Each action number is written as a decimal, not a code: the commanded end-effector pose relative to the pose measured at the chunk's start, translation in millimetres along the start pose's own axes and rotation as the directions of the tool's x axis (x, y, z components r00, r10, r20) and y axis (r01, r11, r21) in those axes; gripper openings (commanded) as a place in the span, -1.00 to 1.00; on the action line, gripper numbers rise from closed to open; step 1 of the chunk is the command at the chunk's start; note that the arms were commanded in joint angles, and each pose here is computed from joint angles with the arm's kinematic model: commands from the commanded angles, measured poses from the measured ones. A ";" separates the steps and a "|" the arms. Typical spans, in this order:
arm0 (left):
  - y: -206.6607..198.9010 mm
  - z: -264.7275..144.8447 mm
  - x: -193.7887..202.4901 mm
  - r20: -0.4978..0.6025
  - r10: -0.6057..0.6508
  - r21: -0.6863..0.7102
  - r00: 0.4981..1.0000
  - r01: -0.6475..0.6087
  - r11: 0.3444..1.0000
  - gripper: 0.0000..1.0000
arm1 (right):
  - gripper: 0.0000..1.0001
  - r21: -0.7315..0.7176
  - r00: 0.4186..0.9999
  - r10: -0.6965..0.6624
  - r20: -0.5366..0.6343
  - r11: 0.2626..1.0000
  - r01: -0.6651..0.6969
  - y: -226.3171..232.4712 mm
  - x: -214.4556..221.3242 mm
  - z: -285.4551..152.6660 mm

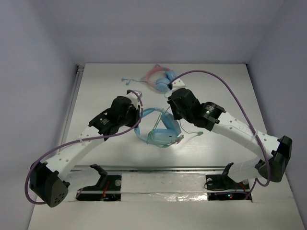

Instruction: Wrap the headphones

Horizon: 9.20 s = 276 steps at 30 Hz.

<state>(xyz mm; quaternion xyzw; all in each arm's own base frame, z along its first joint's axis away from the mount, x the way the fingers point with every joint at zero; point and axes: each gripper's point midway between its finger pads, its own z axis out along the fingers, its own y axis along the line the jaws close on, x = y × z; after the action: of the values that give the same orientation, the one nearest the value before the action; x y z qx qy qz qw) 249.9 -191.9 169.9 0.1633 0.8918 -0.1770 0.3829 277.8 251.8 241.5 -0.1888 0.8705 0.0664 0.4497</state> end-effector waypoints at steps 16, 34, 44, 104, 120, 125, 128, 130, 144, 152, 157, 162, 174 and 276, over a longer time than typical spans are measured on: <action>-59.5 -73.4 -79.9 0.242 -0.032 0.330 0.970 -0.051 0.943 -1.00 | -0.55 -0.309 0.905 0.353 0.240 0.911 -0.273 -8.2 -30.4 21.6; -51.6 -106.2 -142.5 0.371 -0.209 0.446 0.905 0.024 0.895 -1.00 | -0.44 -0.538 0.875 0.458 0.156 0.782 -0.313 19.2 21.7 50.4; -52.5 -105.9 -152.5 0.368 -0.229 0.460 0.901 0.038 0.887 -1.00 | -0.42 -0.556 0.880 0.453 0.146 0.773 -0.306 28.2 36.2 79.5; -61.5 -128.1 -160.6 0.344 -0.315 0.506 0.885 0.108 0.856 -1.00 | -0.30 -0.609 0.825 0.469 0.315 0.767 -0.203 28.1 0.6 70.1; -29.1 -84.3 -184.3 0.378 -0.509 0.443 0.774 0.331 0.833 -1.00 | -1.00 -0.682 0.819 0.555 0.143 0.655 -0.325 42.9 23.4 58.1; -0.6 -48.2 -203.1 0.441 -0.614 0.423 0.655 0.451 0.786 -1.00 | -1.00 -0.685 0.838 0.546 0.001 0.611 -0.398 62.0 54.9 47.5; 15.0 -29.6 -205.7 0.467 -0.651 0.402 0.599 0.512 0.759 -1.00 | -1.00 -0.705 0.834 0.550 -0.038 0.577 -0.413 70.0 62.8 33.3; 22.2 -21.9 -206.6 0.482 -0.655 0.383 0.582 0.533 0.755 -1.00 | -1.00 -0.716 0.831 0.554 -0.045 0.563 -0.414 72.8 62.5 24.9; 52.8 43.9 -167.3 0.585 -0.615 0.163 0.528 0.667 0.728 -1.00 | -1.00 -0.847 0.817 0.538 -0.207 0.320 -0.425 132.4 44.7 -20.8; 39.4 70.5 -120.3 0.548 -0.615 0.117 0.568 0.675 0.728 -1.00 | -0.97 -0.889 0.725 0.658 -0.202 0.186 -0.418 129.4 -1.6 -40.4; 34.8 78.8 -89.2 0.518 -0.608 0.075 0.602 0.675 0.734 -1.00 | -0.79 -0.901 0.664 0.713 -0.224 0.108 -0.421 126.2 -21.5 -48.2; 33.1 86.8 -61.6 0.483 -0.610 0.043 0.628 0.679 0.733 -1.00 | -0.66 -0.863 0.594 0.769 -0.236 0.115 -0.491 117.8 -21.3 -31.1; 28.1 101.4 -20.9 0.433 -0.579 -0.033 0.690 0.654 0.755 -1.00 | -0.44 -0.765 0.499 0.812 -0.302 0.105 -0.635 115.4 5.9 14.9; 12.5 126.2 57.4 0.189 -0.429 -0.257 0.883 0.466 0.846 -1.00 | -0.34 -0.161 0.837 0.536 0.113 0.841 -0.517 55.3 -2.2 120.7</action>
<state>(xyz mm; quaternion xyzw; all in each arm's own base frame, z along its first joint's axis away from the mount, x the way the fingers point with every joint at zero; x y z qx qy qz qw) 283.8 -216.2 23.5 -0.1140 0.9078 -0.1189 0.3857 324.7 357.4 131.9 0.0092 0.8715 0.2839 0.3999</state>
